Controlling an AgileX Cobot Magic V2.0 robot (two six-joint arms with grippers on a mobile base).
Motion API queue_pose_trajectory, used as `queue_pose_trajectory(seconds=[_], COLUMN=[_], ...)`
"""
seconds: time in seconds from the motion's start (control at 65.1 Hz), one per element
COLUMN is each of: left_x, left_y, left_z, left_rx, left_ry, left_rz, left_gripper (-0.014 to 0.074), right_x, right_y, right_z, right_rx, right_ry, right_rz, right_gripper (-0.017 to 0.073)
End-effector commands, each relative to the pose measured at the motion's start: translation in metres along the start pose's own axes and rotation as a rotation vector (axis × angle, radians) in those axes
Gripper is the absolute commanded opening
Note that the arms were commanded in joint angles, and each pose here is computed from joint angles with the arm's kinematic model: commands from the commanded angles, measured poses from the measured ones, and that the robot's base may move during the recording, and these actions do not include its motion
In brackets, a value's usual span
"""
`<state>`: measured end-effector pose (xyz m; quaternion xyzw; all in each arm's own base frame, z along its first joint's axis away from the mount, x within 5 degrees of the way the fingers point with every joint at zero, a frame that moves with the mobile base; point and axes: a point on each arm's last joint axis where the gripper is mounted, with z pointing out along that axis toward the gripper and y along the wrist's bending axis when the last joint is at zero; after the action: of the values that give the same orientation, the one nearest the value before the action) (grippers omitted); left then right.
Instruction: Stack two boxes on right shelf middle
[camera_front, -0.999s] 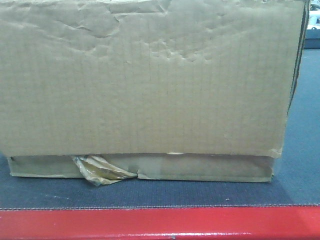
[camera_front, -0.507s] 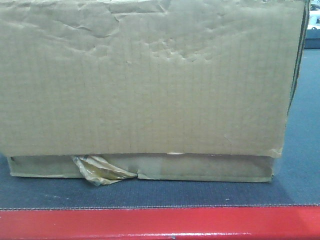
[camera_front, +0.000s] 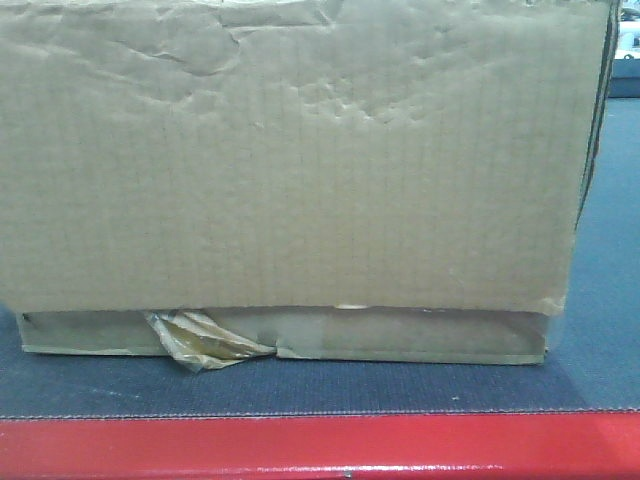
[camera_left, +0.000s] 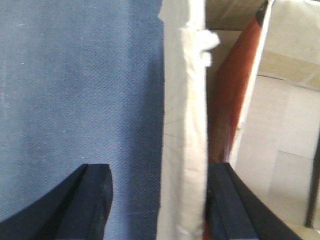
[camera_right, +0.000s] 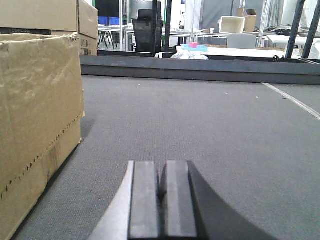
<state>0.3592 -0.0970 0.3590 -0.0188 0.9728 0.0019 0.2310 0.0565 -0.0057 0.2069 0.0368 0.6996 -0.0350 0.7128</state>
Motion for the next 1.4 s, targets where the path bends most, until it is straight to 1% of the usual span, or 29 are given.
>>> queue_pose_trajectory(seconds=[0.0,0.399,0.999,1.244,1.383], left_x=[0.001,0.001,0.0,0.0,0.002], left_y=[-0.002,-0.003,0.0,0.001,0.002], left_z=[0.007,0.006,-0.015,-0.016,-0.011], left_rx=[0.018,0.027,0.044,0.035,0.024], left_ry=[0.022,0.025,-0.029,-0.035,-0.018], left_rz=[0.006,0.005,-0.002,0.003,0.026], left_gripper=[0.0308,0.0308,0.0308,0.0304,0.0276], right_x=[-0.002,-0.002,-0.002,-0.002,-0.002], right_y=[0.0,0.0,0.0,0.0,0.0], right_z=[0.0,0.0,0.0,0.0,0.0], right_rx=[0.004,0.004,0.004,0.004,0.004], right_ry=[-0.024,-0.024,-0.024,-0.024,-0.024], right_rz=[-0.006,-0.006,-0.006,-0.006,-0.006], right_gripper=[-0.0163,-0.0163,-0.0163,-0.0163,-0.0163])
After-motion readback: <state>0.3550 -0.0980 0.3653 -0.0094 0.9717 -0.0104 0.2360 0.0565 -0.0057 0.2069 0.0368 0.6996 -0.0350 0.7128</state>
